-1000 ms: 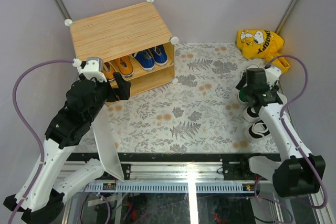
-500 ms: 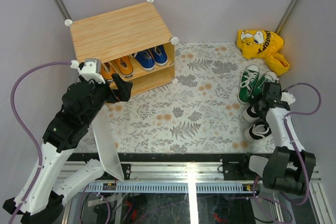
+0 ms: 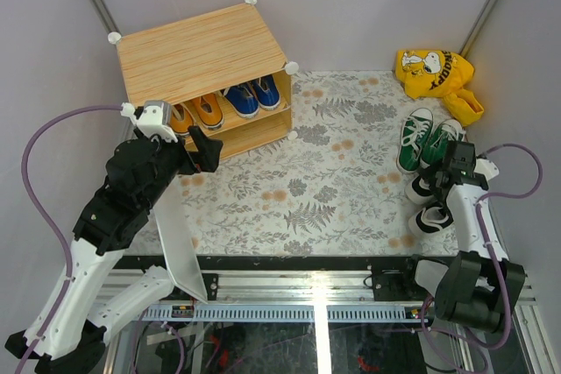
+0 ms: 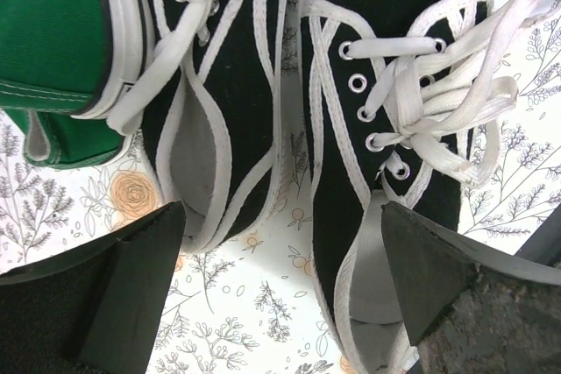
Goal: Place and organize the shoes in the shoe cabinet
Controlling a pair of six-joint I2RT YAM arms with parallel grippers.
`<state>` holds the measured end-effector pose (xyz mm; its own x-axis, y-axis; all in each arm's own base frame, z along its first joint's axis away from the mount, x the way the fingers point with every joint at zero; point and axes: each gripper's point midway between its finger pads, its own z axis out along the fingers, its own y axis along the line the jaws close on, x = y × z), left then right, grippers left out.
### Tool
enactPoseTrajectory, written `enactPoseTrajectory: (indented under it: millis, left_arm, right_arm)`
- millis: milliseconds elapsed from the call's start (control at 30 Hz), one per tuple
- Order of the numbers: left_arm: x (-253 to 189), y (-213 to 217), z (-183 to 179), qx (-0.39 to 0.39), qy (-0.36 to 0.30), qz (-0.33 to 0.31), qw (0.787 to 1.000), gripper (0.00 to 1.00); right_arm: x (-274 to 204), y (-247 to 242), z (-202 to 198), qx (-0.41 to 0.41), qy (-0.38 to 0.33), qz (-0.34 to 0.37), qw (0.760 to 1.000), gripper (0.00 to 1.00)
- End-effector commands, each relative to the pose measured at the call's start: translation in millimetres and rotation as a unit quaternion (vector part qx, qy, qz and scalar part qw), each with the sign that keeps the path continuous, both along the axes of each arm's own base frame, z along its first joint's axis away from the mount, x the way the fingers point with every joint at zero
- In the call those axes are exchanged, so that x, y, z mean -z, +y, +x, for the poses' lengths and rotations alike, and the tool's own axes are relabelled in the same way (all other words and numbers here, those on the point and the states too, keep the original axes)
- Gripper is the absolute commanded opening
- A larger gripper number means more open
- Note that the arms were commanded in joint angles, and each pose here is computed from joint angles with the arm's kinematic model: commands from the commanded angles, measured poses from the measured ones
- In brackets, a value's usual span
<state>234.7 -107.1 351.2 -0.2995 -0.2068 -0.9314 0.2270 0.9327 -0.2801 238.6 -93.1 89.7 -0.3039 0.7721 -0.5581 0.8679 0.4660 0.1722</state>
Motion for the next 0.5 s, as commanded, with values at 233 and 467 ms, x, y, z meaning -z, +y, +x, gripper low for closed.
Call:
enactPoseTrajectory:
  millis: [233,467]
  left_arm:
    - [-11.0,-2.4,2.4,0.001,-0.026,-0.013,1.0,1.0]
    - [-8.9,-2.4,4.6,-0.002,-0.018,-0.009,1.0,1.0]
  right_arm:
    - [52.1,9.9,-8.1,0.02,0.025,0.054,0.998,0.99]
    - [81.3,13.2,-5.4,0.013,0.033,0.074,0.997,0.73]
